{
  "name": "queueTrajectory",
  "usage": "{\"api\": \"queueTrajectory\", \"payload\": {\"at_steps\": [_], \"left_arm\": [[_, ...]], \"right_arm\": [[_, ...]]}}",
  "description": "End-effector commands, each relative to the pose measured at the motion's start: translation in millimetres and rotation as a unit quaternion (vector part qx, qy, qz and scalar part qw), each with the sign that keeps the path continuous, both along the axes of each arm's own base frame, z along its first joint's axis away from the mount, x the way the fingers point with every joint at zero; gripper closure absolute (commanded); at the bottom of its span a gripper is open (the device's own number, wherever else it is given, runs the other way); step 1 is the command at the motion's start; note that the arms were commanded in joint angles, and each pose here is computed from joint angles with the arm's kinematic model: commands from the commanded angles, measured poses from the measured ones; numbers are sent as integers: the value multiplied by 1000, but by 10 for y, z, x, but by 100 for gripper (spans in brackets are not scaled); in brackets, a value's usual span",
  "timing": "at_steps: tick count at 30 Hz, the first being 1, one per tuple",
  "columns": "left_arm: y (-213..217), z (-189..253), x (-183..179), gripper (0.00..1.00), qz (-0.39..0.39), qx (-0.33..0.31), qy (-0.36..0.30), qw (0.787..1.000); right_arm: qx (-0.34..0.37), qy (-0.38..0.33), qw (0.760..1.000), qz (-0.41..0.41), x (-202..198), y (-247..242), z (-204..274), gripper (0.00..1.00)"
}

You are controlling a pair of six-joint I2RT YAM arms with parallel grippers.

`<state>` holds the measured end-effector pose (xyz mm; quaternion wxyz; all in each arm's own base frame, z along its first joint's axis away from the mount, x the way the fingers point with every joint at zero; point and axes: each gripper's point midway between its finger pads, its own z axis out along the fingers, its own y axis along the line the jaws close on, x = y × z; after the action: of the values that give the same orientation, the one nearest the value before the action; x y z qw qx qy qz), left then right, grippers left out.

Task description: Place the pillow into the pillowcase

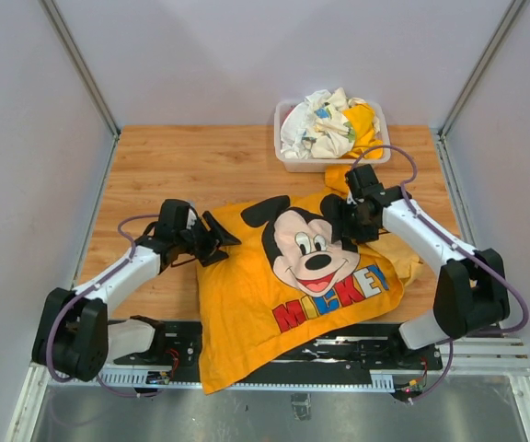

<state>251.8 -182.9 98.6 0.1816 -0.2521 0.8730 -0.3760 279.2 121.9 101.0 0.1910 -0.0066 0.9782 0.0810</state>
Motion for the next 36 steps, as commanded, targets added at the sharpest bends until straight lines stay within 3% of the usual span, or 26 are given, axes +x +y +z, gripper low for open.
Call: {"api": "queueTrajectory", "payload": {"at_steps": [1, 3, 4, 8, 11, 20, 23, 25, 27, 29, 31, 36], "left_arm": [[61, -262, 89, 50, 9, 29, 23, 999], [55, -233, 219, 75, 9, 39, 16, 999], [58, -221, 289, 83, 9, 46, 15, 999], [141, -172, 549, 98, 16, 72, 8, 997], [283, -91, 764, 100, 33, 78, -5, 996], [788, 220, 1610, 100, 87, 107, -52, 989], [812, 314, 1828, 97, 87, 107, -59, 989], [771, 412, 1873, 85, 79, 97, -60, 990], [752, 545, 1847, 71, 81, 89, -70, 990], [768, 665, 1764, 51, 86, 89, -80, 989], [783, 745, 1641, 41, 93, 87, -85, 988], [797, 834, 1245, 39, 112, 71, -86, 987]], "right_arm": [[-1, 20, 999, 41, -33, 163, -234, 36], [5, 26, 999, 46, -28, 219, -292, 45], [10, 28, 998, 47, -23, 246, -309, 50], [18, 21, 998, 52, 47, 344, -287, 71], [26, 19, 998, 56, 127, 418, -262, 89], [26, -1, 997, 69, 625, 678, -133, 96], [4, -15, 997, 69, 839, 670, -18, 96], [1, -24, 997, 68, 906, 671, 89, 92], [4, -36, 997, 62, 905, 660, 189, 80], [6, -45, 997, 55, 851, 624, 264, 63], [11, -49, 998, 48, 754, 588, 295, 56], [30, -72, 996, 38, 495, 549, 458, 41]]}}
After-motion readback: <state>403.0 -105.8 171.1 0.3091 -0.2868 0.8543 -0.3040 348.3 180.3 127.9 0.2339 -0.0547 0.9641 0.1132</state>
